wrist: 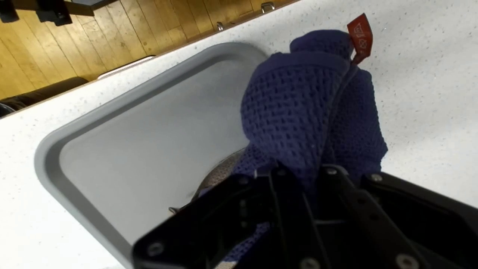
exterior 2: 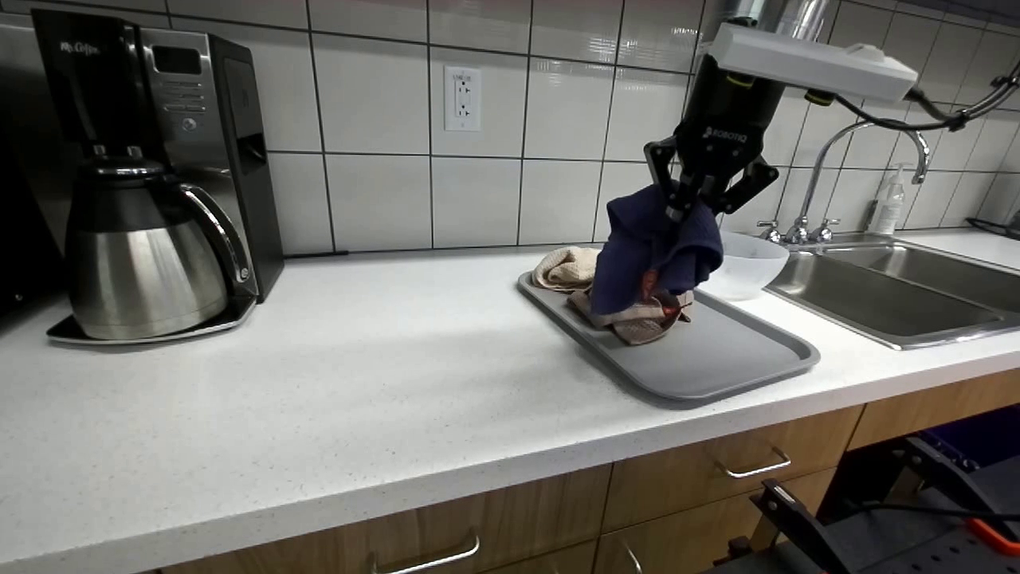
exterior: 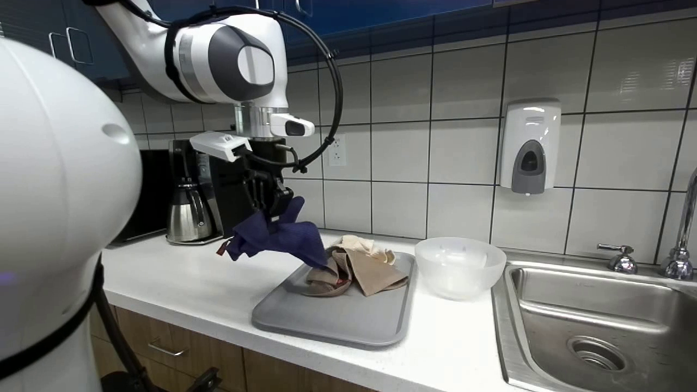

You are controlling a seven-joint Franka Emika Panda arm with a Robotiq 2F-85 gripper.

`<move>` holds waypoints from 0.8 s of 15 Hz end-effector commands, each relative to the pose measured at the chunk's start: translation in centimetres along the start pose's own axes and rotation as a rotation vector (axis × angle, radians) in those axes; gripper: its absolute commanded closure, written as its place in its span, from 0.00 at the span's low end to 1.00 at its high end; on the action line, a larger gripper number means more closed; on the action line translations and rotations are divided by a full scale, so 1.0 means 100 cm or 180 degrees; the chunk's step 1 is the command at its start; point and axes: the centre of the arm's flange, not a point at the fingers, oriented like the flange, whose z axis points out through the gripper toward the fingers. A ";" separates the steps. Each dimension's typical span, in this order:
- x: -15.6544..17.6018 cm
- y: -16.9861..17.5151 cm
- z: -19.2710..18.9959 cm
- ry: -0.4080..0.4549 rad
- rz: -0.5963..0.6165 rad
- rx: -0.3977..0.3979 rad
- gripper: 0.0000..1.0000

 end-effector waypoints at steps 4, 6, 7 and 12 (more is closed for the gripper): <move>-0.010 -0.035 0.001 0.0008 -0.0358 0.0094 0.97; -0.011 -0.046 0.003 0.0026 -0.0482 0.0112 0.97; -0.011 -0.051 0.004 0.0039 -0.0547 0.0115 0.97; -0.013 -0.076 0.012 0.0088 -0.0861 0.0142 0.97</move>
